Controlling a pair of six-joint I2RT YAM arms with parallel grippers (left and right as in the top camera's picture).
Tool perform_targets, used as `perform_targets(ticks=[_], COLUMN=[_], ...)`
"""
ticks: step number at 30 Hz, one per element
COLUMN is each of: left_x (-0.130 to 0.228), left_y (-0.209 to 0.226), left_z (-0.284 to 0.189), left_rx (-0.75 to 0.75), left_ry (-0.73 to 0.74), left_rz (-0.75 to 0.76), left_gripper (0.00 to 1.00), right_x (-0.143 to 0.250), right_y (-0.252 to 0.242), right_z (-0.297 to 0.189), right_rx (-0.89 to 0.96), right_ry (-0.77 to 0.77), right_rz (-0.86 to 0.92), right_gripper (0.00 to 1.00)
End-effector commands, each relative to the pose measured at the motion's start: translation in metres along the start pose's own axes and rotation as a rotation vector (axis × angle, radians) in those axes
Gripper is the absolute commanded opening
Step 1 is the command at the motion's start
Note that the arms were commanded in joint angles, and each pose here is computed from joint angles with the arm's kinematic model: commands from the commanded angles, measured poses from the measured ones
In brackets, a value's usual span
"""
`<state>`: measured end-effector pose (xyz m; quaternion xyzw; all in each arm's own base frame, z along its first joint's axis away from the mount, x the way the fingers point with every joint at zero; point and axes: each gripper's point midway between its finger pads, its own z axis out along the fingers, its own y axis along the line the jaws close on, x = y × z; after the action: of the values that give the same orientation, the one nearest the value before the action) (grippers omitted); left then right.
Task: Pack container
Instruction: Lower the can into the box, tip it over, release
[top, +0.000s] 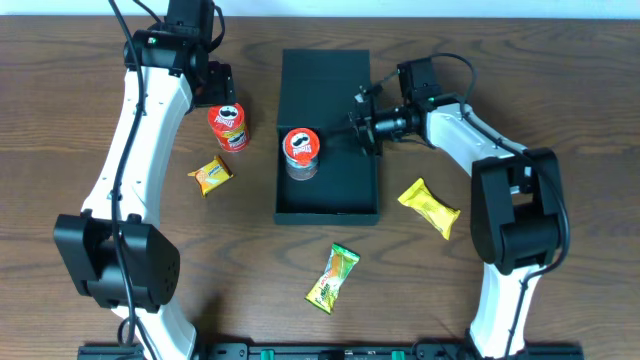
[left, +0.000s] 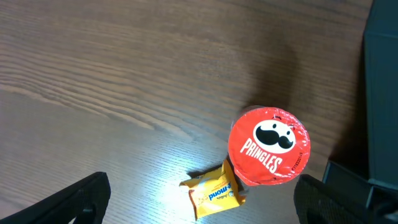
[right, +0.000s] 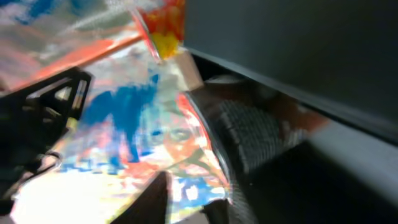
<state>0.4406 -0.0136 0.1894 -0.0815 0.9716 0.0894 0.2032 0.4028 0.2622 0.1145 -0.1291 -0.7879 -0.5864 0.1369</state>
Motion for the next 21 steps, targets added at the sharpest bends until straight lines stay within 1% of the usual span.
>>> perform_targets(ticks=[1, 5, 12, 16, 21], left_x=[-0.007, -0.007, -0.007, -0.007, -0.007], left_y=[0.0, 0.0, 0.0, 0.0, 0.0], left_z=[-0.004, -0.004, -0.004, -0.004, -0.004], left_rx=[-0.002, -0.002, -0.002, -0.002, -0.002], left_ry=[-0.019, -0.019, -0.019, -0.019, -0.019], left_rz=[0.006, 0.006, 0.007, 0.007, 0.007], left_gripper=[0.96, 0.96, 0.96, 0.95, 0.96], right_x=[0.012, 0.017, 0.027, 0.022, 0.019], right_y=[0.014, 0.023, 0.023, 0.02, 0.018], right_z=[0.004, 0.015, 0.029, 0.03, 0.031], right_rx=[-0.067, -0.079, -0.065, -0.05, -0.041], right_ry=[0.091, 0.116, 0.145, 0.114, 0.098], right_rz=[0.049, 0.016, -0.005, -0.046, -0.056], right_gripper=[0.16, 0.02, 0.02, 0.02, 0.02])
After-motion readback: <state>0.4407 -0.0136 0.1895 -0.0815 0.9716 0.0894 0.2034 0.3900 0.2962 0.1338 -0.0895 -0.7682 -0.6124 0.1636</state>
